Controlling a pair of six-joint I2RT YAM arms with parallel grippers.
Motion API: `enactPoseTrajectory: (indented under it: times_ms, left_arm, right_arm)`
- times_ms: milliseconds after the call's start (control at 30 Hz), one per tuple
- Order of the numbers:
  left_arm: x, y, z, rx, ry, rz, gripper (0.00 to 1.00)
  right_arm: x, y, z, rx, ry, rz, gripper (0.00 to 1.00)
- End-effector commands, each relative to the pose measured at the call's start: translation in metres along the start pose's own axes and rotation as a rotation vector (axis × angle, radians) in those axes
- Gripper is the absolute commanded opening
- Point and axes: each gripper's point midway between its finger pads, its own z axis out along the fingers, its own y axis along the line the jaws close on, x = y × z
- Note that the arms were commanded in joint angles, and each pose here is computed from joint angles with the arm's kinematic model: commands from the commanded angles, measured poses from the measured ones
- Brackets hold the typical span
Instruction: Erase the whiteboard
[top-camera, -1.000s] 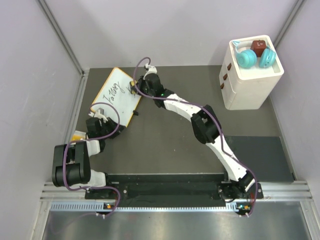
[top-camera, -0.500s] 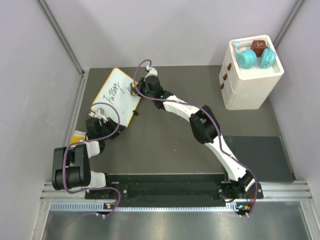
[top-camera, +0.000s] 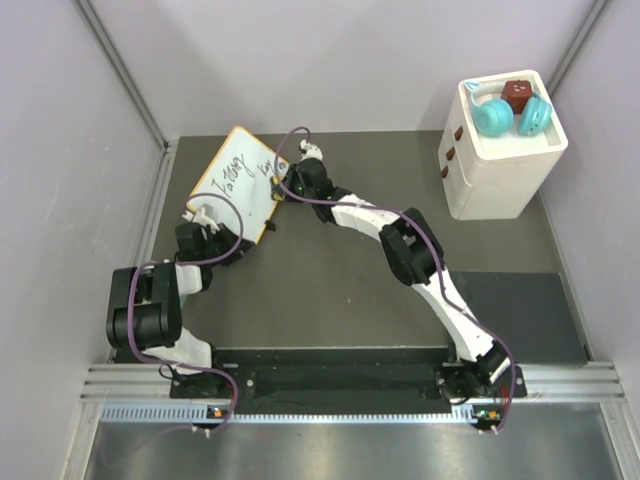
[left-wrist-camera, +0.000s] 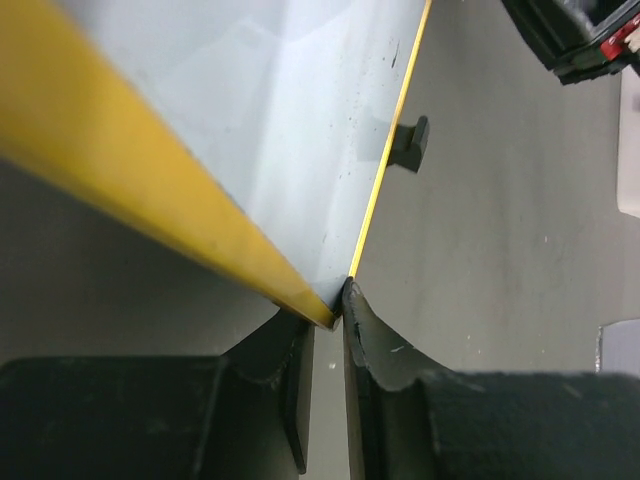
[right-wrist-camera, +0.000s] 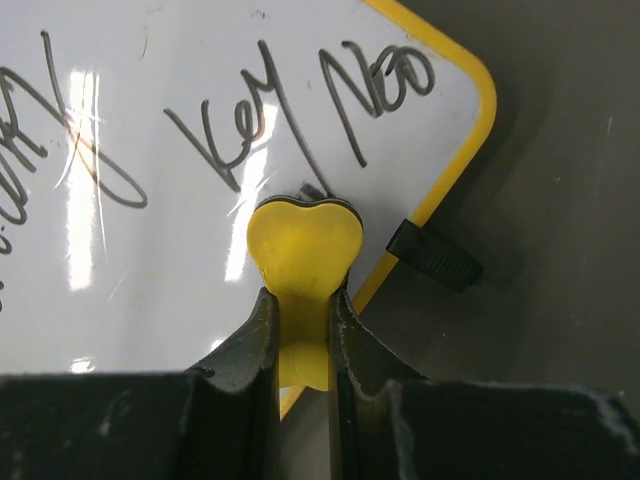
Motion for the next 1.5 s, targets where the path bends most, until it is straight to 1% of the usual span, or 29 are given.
enactPoseTrajectory:
  times_ms: [0, 67, 100, 167, 200, 233, 300, 367, 467, 600, 767, 800, 933, 1133, 1333, 1467]
  left_arm:
    - [0.010, -0.021, 0.011, 0.051, 0.072, 0.096, 0.00]
    - [0.015, -0.021, 0.015, 0.040, 0.092, 0.113, 0.00]
    - [0.017, -0.027, 0.017, 0.051, 0.101, 0.131, 0.00]
    - [0.022, -0.027, 0.019, 0.050, 0.118, 0.134, 0.00]
    - [0.025, -0.028, 0.020, 0.055, 0.127, 0.138, 0.00]
    - [0.027, -0.029, 0.021, 0.057, 0.131, 0.141, 0.00]
    - [0.031, -0.029, 0.021, 0.063, 0.142, 0.135, 0.00]
    - [0.036, -0.026, 0.019, 0.059, 0.154, 0.120, 0.00]
    - [0.044, -0.024, 0.015, 0.051, 0.166, 0.095, 0.00]
    - [0.050, -0.021, 0.010, 0.035, 0.181, 0.075, 0.00]
    - [0.056, -0.012, 0.010, -0.014, 0.218, 0.053, 0.00]
    - [0.065, -0.019, 0.012, -0.006, 0.245, 0.074, 0.00]
    - [0.075, -0.025, 0.016, -0.019, 0.280, 0.099, 0.00]
    - [0.099, -0.032, 0.018, -0.017, 0.351, 0.096, 0.00]
    - [0.115, -0.026, 0.012, -0.046, 0.387, 0.018, 0.00]
    - [0.125, -0.028, 0.007, -0.048, 0.410, -0.040, 0.00]
  right_arm:
    - [-0.015, 0.031, -0.025, -0.071, 0.039, -0.002, 0.00]
    - [-0.010, 0.031, -0.031, -0.078, 0.063, 0.002, 0.00]
    - [0.003, 0.022, -0.034, -0.062, 0.087, 0.003, 0.00]
    - [-0.005, 0.027, -0.047, -0.067, 0.068, -0.001, 0.00]
    - [0.006, 0.015, -0.052, -0.047, 0.077, -0.003, 0.00]
    - [-0.007, 0.023, -0.062, -0.060, 0.048, -0.009, 0.00]
    - [-0.004, 0.011, -0.071, -0.021, 0.037, -0.031, 0.00]
    - [-0.021, 0.017, -0.082, -0.027, -0.007, -0.048, 0.00]
    - [-0.033, 0.021, -0.090, -0.038, -0.023, -0.045, 0.00]
    - [-0.046, 0.029, -0.093, -0.056, -0.038, -0.042, 0.00]
    - [-0.051, 0.037, -0.094, -0.078, -0.044, -0.041, 0.00]
    - [-0.052, 0.037, -0.094, -0.079, -0.049, -0.041, 0.00]
    - [-0.052, 0.034, -0.091, -0.068, -0.048, -0.043, 0.00]
    - [-0.061, 0.028, -0.085, -0.064, -0.064, -0.035, 0.00]
    - [-0.074, 0.031, -0.086, -0.070, -0.093, -0.033, 0.00]
    - [-0.077, 0.022, -0.083, -0.045, -0.105, -0.039, 0.00]
